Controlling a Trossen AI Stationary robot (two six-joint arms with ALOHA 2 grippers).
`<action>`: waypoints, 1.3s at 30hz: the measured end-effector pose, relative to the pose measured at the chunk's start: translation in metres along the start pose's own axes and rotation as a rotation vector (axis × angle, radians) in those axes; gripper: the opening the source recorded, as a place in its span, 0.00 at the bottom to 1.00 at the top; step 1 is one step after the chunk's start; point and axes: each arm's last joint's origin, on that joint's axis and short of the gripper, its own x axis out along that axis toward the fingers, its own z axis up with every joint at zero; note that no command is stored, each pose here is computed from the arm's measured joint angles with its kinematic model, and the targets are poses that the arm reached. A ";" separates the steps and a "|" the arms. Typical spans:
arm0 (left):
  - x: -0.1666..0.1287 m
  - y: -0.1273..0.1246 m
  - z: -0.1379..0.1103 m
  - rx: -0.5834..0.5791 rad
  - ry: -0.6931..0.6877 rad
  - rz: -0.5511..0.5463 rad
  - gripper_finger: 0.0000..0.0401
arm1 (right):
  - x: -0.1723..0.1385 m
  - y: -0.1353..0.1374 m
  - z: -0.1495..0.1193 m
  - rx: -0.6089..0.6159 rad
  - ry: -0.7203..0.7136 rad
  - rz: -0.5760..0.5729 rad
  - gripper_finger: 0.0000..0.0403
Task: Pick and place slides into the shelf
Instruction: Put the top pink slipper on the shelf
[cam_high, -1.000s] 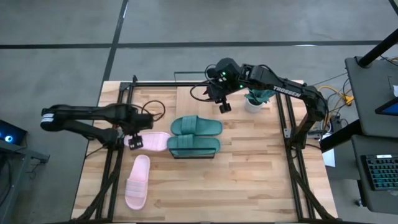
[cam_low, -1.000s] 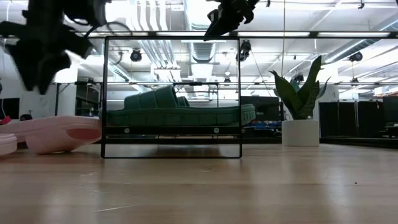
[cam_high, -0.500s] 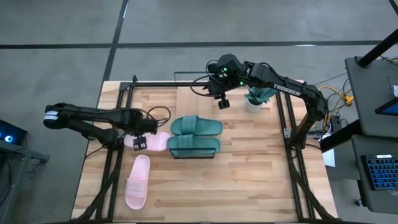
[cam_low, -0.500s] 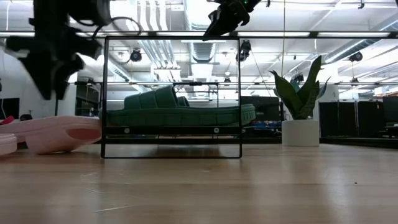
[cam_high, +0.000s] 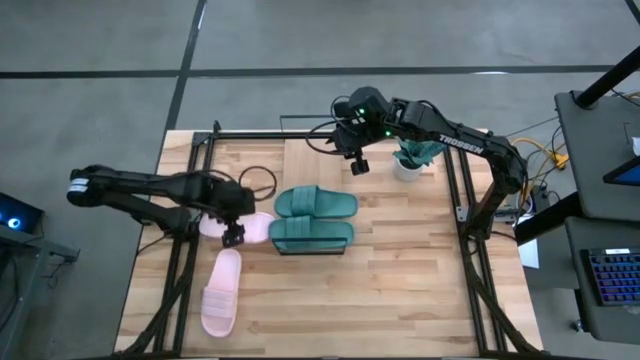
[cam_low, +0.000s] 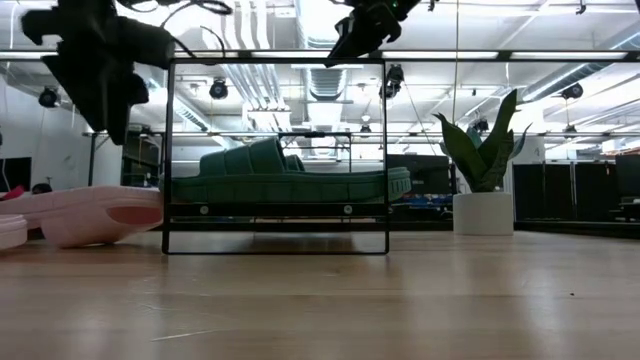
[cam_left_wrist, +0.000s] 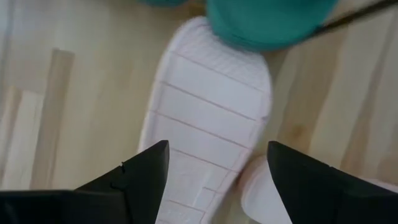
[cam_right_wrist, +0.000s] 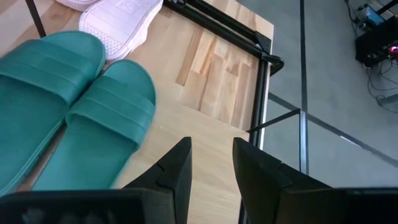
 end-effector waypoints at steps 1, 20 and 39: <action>0.000 -0.004 0.001 0.018 -0.002 -0.003 0.64 | 0.000 -0.001 -0.001 0.001 0.000 -0.002 0.27; 0.030 0.026 0.027 0.236 0.049 0.062 0.64 | -0.001 -0.005 -0.004 0.019 0.006 -0.014 0.27; 0.071 0.082 0.053 0.160 0.159 -0.253 0.64 | -0.001 -0.005 -0.005 -0.007 0.010 -0.010 0.27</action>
